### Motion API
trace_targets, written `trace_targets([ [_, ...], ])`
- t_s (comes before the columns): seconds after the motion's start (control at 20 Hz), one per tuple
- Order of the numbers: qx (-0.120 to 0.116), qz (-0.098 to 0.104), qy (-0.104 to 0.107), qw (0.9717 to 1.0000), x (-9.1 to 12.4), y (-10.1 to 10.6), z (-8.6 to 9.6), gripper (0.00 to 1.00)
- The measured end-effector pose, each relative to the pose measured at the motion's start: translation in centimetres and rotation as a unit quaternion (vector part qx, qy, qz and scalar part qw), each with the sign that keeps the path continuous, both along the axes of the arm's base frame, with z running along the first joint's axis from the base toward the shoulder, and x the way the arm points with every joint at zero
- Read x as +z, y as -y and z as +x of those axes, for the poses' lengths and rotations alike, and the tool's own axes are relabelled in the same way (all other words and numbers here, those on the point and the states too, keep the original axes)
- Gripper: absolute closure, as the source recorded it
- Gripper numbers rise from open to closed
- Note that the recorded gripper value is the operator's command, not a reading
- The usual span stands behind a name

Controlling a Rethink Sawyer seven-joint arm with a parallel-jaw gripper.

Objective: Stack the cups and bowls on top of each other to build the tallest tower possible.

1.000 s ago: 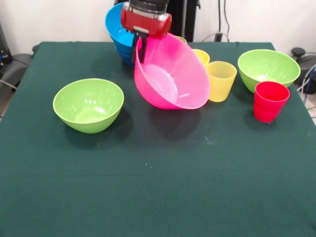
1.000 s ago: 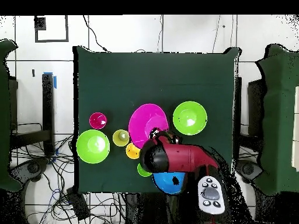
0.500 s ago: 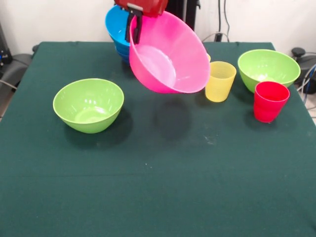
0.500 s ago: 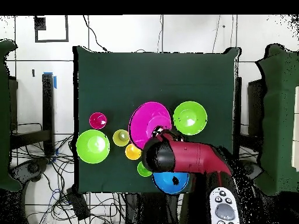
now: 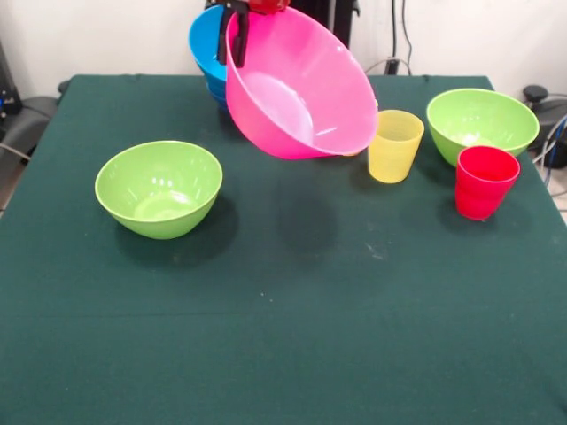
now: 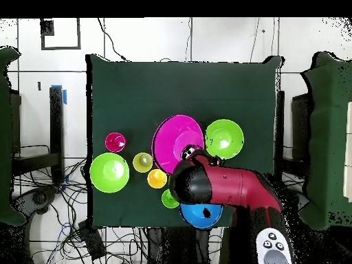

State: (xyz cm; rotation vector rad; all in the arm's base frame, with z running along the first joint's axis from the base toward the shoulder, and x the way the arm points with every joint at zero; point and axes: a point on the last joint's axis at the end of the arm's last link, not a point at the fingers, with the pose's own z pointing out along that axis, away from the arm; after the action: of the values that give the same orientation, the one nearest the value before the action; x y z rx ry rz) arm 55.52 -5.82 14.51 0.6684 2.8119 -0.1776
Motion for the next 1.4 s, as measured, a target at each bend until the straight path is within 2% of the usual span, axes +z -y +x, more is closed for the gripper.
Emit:
trace_targets([
  [0.2, 0.000, -0.002, 0.000, 1.0000, 0.9, -0.2, -0.7, 1.00],
  [0.4, -0.004, -0.004, -0.012, 0.9999, 2.0, -0.4, -1.8, 1.00],
  [0.65, -0.017, -0.007, -0.048, 0.9987, 4.0, -0.5, -4.6, 1.00],
  [0.8, -0.026, -0.006, -0.058, 0.9979, 4.8, -0.3, -6.3, 1.00],
  [1.15, -0.048, -0.005, -0.066, 0.9966, 5.5, 0.9, -9.2, 1.00],
  [1.4, -0.039, -0.014, -0.076, 0.9962, 4.8, 1.4, -10.8, 1.00],
])
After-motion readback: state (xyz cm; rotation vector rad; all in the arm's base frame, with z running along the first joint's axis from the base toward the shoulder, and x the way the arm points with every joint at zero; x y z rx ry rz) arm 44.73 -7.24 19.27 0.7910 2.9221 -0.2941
